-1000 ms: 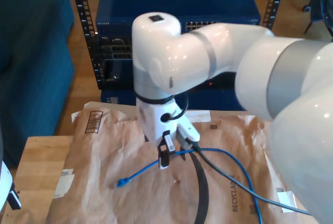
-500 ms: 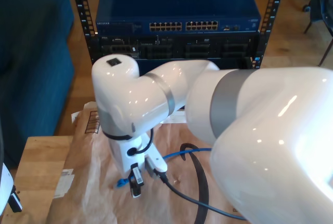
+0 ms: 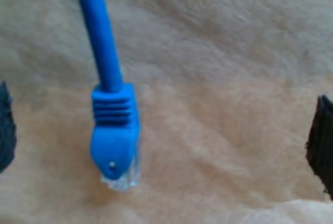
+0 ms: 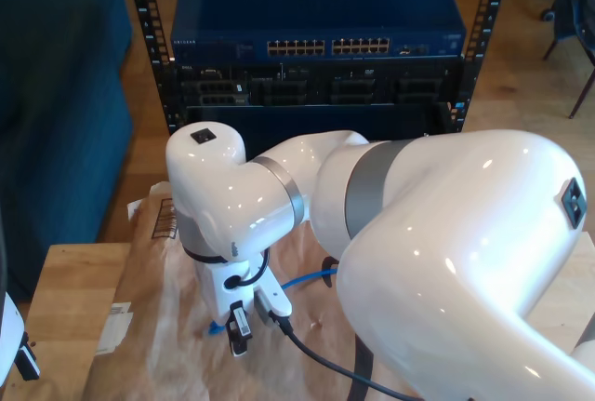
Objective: Grab the cable and plug it in
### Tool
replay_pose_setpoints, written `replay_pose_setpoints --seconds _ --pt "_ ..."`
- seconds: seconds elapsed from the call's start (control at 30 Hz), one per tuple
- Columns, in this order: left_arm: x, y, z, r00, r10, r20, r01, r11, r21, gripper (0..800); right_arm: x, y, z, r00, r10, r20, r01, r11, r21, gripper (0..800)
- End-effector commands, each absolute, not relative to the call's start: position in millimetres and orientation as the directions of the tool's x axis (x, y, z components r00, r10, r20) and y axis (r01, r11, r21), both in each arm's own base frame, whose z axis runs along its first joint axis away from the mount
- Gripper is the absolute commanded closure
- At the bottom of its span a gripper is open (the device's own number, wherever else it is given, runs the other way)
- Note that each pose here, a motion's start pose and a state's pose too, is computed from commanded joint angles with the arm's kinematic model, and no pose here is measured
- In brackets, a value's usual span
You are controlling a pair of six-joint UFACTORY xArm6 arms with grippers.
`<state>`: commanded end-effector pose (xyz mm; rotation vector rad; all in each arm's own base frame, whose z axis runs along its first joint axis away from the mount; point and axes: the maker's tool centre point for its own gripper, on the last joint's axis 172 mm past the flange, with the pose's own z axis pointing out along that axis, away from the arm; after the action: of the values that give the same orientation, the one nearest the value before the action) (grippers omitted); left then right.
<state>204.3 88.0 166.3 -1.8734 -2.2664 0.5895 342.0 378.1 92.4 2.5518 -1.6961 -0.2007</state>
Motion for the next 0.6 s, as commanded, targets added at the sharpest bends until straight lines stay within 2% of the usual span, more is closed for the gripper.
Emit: replay_pose_setpoints --seconds 0.2,0.27,0.43,0.6 --pt "204 88 166 -0.215 0.967 -0.138 0.91 0.147 -0.387 0 353 372 86 0.36 -0.93 -0.07 -0.923 -0.366 0.12 94" --pt "204 88 165 -0.215 0.967 -0.138 0.91 0.148 -0.387 0 355 371 86 0.357 -0.932 -0.07 -0.924 -0.363 0.119 150" --pt "204 88 164 -0.215 0.967 -0.138 0.91 0.147 -0.388 0 355 371 87 0.333 -0.941 -0.067 -0.933 -0.339 0.121 221" --pt "204 88 164 -0.216 0.967 -0.138 0.909 0.147 -0.39 0 354 371 87 0.334 -0.94 -0.066 -0.933 -0.339 0.12 266"
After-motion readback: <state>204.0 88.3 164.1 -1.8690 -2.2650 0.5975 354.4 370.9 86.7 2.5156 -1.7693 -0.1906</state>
